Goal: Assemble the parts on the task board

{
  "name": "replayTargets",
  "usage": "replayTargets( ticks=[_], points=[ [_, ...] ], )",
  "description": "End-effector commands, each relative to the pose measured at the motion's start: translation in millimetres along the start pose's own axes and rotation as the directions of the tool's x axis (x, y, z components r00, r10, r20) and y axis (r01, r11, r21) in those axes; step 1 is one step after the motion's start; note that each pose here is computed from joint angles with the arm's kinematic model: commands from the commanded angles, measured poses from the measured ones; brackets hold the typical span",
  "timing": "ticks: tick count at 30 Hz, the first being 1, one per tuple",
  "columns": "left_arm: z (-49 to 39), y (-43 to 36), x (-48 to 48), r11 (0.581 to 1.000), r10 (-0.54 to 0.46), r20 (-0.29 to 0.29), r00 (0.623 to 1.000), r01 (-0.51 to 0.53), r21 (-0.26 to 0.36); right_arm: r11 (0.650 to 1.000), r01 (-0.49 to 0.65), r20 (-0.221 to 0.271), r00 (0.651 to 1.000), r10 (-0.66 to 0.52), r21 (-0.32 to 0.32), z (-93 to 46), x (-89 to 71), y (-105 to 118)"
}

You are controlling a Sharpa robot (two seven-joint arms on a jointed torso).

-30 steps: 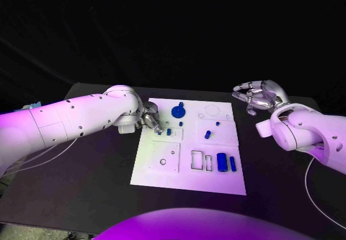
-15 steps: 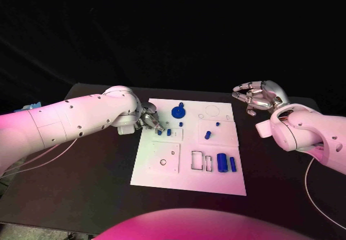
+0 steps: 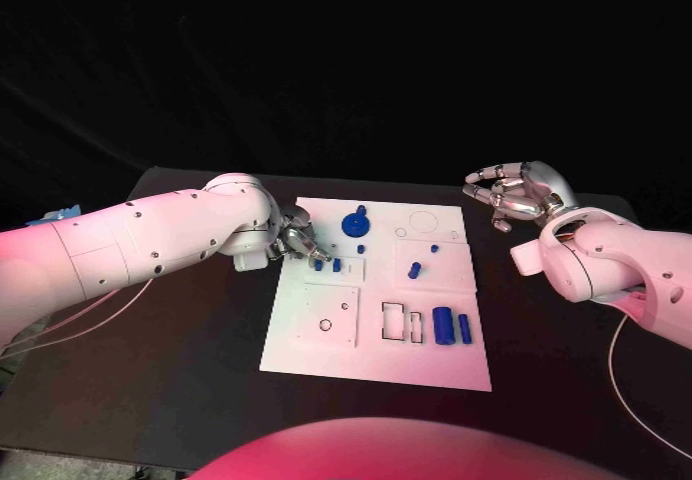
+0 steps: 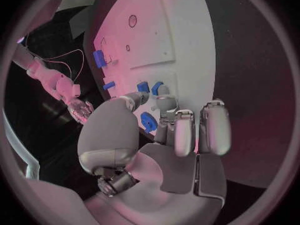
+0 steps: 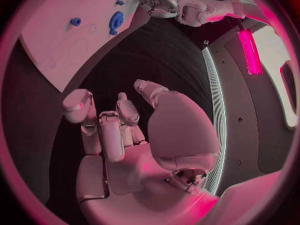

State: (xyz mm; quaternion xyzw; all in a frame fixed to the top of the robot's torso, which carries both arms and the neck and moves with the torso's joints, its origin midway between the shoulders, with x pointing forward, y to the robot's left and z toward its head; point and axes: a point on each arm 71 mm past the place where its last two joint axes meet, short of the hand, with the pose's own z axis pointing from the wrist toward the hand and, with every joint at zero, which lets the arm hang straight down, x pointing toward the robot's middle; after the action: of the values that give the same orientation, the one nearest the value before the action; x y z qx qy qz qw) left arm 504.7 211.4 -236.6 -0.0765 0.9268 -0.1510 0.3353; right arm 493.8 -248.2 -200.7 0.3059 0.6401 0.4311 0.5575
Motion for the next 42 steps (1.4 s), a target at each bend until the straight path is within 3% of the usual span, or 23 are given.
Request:
replayTargets(
  ticks=[1, 6, 12, 22, 25, 27, 34, 42],
  points=[
    [-0.6, 1.1, 2.4, 1.0, -0.011, -0.008, 1.0, 0.011, -0.001, 1.0, -0.002, -0.014, 1.0, 0.001, -0.007, -0.1, 1.0, 0.2],
    [-5.4, -1.2, -4.0, 0.999, -0.039, 0.023, 0.999, 0.039, 0.027, 1.0, -0.001, -0.013, 1.0, 0.001, -0.007, -0.2, 0.7, 0.0],
    [-13.4, -9.1, -18.5, 0.988, -0.123, 0.128, 0.984, 0.109, 0.113, 1.0, 0.0, -0.01, 1.0, 0.0, -0.006, 0.0, -0.2, -0.6],
    [-19.9, -23.0, -26.7, 0.972, -0.149, 0.249, 0.957, 0.096, 0.215, 1.0, 0.001, -0.007, 1.0, -0.001, -0.005, 0.0, -0.9, -1.0],
    [-21.3, -30.3, -28.3, 0.958, -0.157, 0.285, 0.946, 0.076, 0.275, 1.0, 0.001, -0.007, 1.0, -0.001, -0.005, -0.1, -1.0, -1.1],
    [-22.2, -38.5, -29.1, 0.937, -0.153, 0.331, 0.931, 0.03, 0.349, 1.0, 0.001, -0.007, 1.0, -0.001, -0.005, -0.2, -1.2, -1.2],
    [-20.1, -59.1, -20.9, 0.844, -0.073, 0.457, 0.887, -0.189, 0.502, 1.0, 0.002, -0.007, 1.0, -0.002, -0.005, -0.4, -1.7, -1.9],
    [-6.1, -71.6, -1.8, 0.772, 0.098, 0.501, 0.86, -0.384, 0.507, 1.0, 0.002, -0.007, 1.0, -0.002, -0.01, -0.2, -1.3, -2.5]
  ],
)
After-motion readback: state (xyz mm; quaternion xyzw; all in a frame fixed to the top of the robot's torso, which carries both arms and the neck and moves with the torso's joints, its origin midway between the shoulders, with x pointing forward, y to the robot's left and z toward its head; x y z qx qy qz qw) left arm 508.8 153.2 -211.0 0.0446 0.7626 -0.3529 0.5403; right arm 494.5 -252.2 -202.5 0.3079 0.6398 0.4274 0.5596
